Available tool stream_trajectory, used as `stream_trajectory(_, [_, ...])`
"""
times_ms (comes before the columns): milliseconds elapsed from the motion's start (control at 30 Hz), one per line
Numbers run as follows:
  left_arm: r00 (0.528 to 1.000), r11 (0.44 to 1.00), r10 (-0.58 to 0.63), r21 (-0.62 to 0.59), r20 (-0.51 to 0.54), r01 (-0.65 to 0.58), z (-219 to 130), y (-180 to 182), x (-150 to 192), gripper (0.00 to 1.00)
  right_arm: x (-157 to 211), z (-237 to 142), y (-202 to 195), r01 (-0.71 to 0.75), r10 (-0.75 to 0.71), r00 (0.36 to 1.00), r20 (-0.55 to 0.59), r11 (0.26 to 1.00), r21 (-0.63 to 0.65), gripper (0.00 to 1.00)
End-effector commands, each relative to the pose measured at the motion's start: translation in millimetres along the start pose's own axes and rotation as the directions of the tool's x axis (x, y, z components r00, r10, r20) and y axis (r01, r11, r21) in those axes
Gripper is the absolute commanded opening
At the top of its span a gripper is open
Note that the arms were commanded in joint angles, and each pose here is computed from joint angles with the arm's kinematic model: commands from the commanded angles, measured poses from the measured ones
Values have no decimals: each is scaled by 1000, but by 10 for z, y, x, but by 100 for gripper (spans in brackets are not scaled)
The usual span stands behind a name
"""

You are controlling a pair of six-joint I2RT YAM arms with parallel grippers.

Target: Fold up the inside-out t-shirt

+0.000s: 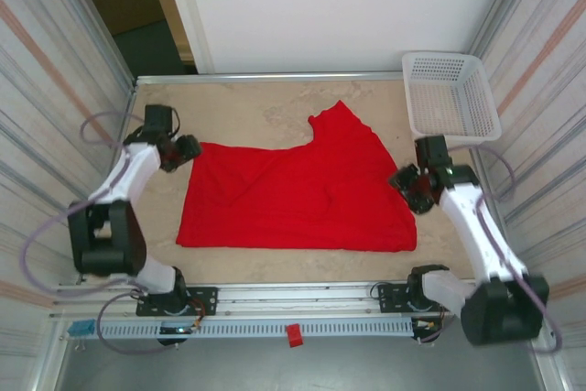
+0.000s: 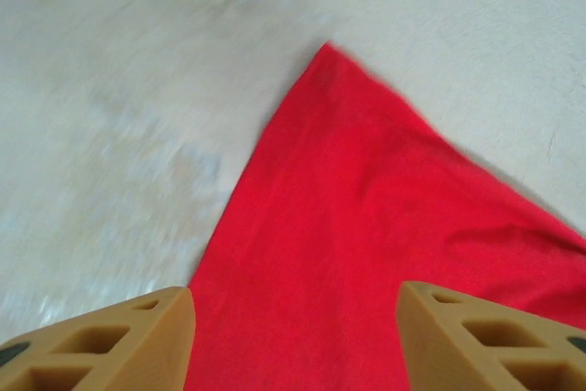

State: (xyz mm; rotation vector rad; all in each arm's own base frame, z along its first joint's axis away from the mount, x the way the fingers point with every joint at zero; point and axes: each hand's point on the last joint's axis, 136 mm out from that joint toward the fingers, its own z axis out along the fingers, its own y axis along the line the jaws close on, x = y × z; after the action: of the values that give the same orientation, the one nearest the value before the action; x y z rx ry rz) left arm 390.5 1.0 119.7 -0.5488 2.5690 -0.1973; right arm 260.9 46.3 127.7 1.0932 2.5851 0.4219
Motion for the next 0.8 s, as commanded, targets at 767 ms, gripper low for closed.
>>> stream_trajectory(767, [917,934,322,-80,-236,-348,1205,-144,-233,36,-49,1402,163,68,-45,984,-173,989,130,48])
